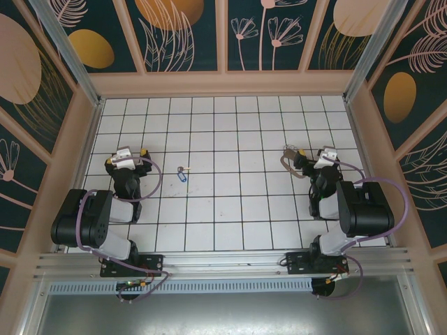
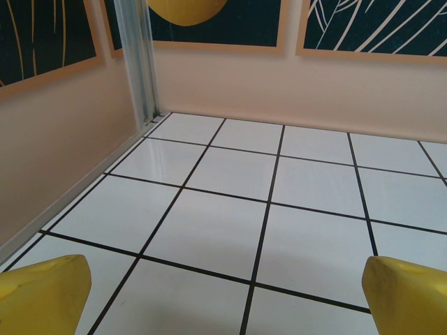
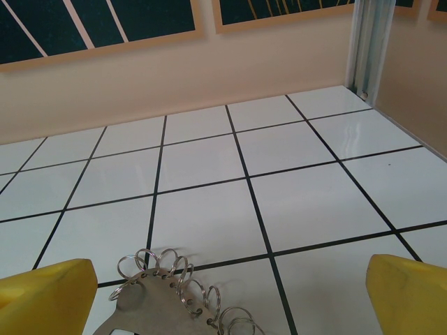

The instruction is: Put the keys on the keyring

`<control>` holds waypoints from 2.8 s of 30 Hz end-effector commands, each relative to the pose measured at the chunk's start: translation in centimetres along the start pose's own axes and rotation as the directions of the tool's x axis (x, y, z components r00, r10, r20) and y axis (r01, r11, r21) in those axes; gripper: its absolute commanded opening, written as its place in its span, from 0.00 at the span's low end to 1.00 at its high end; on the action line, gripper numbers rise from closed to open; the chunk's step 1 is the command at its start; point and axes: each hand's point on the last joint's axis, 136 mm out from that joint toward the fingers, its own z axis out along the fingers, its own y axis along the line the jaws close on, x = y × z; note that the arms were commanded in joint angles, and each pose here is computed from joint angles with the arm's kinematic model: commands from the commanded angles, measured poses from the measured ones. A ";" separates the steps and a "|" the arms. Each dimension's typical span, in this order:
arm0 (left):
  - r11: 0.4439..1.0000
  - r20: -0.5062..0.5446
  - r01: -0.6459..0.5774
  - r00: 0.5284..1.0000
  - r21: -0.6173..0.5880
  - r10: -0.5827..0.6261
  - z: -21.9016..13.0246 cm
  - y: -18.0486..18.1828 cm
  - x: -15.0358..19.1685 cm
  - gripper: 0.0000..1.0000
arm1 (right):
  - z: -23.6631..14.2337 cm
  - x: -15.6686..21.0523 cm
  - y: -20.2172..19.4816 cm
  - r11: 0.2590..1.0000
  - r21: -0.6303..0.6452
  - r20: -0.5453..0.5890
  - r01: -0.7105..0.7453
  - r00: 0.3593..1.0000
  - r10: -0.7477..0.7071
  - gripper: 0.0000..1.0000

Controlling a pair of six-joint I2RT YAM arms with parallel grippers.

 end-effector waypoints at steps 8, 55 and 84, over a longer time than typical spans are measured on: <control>1.000 0.045 0.031 0.999 -0.006 -0.030 0.2 0.1 -1.3 0.99 | 0.3 -1.2 0.0 1.000 -0.002 0.040 -0.006 0.999 0.006 0.99; 0.999 0.037 0.033 0.999 0.000 -0.033 0.4 0.1 -1.1 0.99 | 0.2 -1.2 -0.2 1.000 0.005 0.044 -0.009 0.999 0.009 0.99; 0.997 0.012 0.077 0.997 0.009 -0.077 -0.2 -0.1 -5.1 0.99 | -2.0 -7.7 0.9 0.995 0.096 0.121 -0.017 0.993 0.006 0.99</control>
